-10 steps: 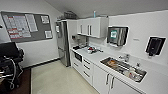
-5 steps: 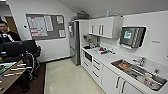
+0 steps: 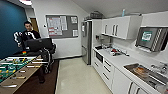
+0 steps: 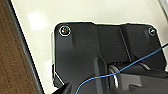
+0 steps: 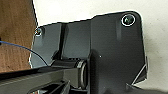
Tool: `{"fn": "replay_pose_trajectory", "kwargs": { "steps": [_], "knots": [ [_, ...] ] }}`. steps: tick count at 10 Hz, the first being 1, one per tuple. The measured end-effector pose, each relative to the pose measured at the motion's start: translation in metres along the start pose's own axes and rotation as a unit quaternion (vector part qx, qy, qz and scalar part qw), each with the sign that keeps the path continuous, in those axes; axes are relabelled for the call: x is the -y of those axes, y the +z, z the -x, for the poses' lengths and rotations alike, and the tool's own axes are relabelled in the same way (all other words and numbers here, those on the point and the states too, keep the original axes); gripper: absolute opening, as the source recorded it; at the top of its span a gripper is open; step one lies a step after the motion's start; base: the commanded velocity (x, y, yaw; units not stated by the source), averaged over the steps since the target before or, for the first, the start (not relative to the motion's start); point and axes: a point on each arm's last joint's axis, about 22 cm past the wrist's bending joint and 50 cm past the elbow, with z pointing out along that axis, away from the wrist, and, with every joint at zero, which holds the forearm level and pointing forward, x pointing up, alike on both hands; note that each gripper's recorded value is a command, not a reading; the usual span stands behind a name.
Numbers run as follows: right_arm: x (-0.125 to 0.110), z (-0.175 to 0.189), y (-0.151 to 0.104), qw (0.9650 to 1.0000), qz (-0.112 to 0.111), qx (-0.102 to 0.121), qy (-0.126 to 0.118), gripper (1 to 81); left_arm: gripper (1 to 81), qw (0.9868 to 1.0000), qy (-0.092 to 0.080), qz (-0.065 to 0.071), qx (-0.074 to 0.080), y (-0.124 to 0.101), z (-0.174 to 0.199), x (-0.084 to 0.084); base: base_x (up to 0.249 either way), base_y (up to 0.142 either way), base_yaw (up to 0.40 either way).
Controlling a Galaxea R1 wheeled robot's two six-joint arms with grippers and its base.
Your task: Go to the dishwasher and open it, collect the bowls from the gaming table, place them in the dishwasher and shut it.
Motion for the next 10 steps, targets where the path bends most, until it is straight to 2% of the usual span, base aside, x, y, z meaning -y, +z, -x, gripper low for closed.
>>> {"fn": "replay_pose_trajectory", "kwargs": {
  "steps": [10],
  "knots": [
    [-0.0004, -0.0005, -0.0001, 1.0000, 0.000, -0.002, -0.009, 81.1, 81.1, 1.0000, 0.000, 0.000, 0.000, 0.0002, 0.0000, -0.0007, 0.000, 0.000, 0.357]
  ]
}}
